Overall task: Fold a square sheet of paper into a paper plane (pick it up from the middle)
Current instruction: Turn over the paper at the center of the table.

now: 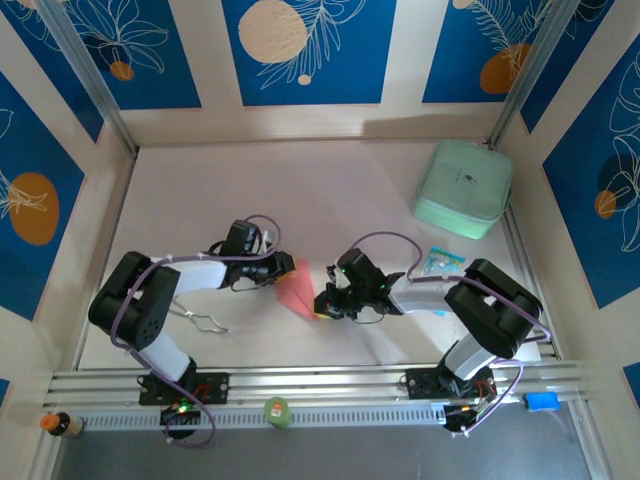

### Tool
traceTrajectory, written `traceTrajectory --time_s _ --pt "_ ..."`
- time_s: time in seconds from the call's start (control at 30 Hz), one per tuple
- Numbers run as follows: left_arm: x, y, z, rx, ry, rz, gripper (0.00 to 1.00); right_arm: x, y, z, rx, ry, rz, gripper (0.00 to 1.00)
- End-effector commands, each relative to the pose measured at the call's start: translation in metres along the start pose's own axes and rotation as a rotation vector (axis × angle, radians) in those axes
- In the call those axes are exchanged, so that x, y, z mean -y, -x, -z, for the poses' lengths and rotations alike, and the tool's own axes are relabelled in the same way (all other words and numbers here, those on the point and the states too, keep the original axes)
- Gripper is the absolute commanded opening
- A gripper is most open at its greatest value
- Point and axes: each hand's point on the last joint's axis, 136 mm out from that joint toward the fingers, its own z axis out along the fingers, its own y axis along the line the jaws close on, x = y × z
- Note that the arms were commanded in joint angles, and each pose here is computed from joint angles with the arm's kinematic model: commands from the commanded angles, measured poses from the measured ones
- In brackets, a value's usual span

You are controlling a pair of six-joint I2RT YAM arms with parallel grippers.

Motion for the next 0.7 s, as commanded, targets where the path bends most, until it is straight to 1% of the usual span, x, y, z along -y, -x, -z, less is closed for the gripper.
traceTrajectory --time_s 0.0,0.33,0.67 --pt "0.008 0.009 0.01 0.036 0.009 -0.029 0.31 0.004 -0.003 0.004 0.003 -0.036 0.022 0.02" --pt "0.012 0.015 0.03 0.107 0.046 -0.075 0.34 0.009 0.002 0.014 0.054 -0.117 0.066 0.01" --pt "0.022 0.02 0.05 0.186 0.043 -0.116 0.36 0.01 0.011 0.029 0.123 -0.199 0.124 0.01"
